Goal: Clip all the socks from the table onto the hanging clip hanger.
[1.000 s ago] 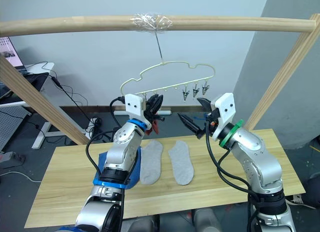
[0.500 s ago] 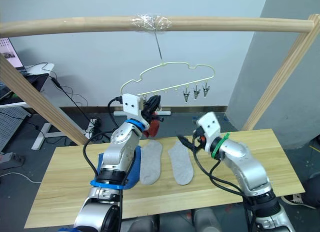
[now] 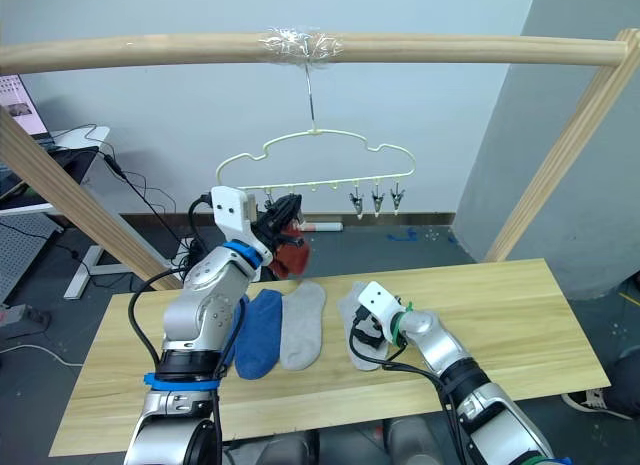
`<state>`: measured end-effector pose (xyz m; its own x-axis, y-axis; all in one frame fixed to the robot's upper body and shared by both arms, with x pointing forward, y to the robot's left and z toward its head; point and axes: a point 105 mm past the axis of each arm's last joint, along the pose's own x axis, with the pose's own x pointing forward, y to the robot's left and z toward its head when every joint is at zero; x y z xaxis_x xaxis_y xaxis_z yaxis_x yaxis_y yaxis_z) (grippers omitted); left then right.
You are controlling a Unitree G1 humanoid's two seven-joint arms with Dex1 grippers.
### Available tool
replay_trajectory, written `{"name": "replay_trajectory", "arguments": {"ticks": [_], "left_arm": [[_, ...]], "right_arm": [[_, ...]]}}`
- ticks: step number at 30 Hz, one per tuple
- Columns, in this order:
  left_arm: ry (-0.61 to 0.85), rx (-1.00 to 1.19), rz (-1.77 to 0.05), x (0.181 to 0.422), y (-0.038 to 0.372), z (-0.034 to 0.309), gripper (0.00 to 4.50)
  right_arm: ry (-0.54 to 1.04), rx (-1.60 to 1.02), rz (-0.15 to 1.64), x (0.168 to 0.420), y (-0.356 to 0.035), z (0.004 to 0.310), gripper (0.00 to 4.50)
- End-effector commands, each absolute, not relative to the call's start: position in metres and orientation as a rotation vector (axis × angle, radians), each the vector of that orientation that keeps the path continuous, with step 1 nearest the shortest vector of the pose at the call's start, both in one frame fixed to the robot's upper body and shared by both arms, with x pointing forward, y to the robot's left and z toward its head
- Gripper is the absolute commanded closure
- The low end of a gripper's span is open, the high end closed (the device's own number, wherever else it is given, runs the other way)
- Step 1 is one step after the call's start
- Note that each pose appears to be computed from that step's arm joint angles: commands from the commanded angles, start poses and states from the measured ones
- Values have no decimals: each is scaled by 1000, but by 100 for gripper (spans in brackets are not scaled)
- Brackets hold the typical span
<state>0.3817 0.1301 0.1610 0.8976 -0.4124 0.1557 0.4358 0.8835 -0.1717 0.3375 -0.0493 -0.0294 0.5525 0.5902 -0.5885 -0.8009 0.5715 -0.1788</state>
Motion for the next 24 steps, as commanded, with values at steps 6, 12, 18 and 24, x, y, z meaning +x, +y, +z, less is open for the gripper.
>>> {"name": "replay_trajectory", "arguments": {"ticks": [6,12,18,24], "left_arm": [[-97,-221,-432,373,133,160,450],[-54,-255,-462,372,132,156,450],[32,-416,-489,373,127,148,450],[165,-736,-522,371,121,142,450]], "right_arm": [[576,-431,856,327,-63,-50,126],[582,-434,845,321,-78,-51,339],[433,-422,838,325,-83,-17,447],[232,-479,895,311,-79,40,447]]}}
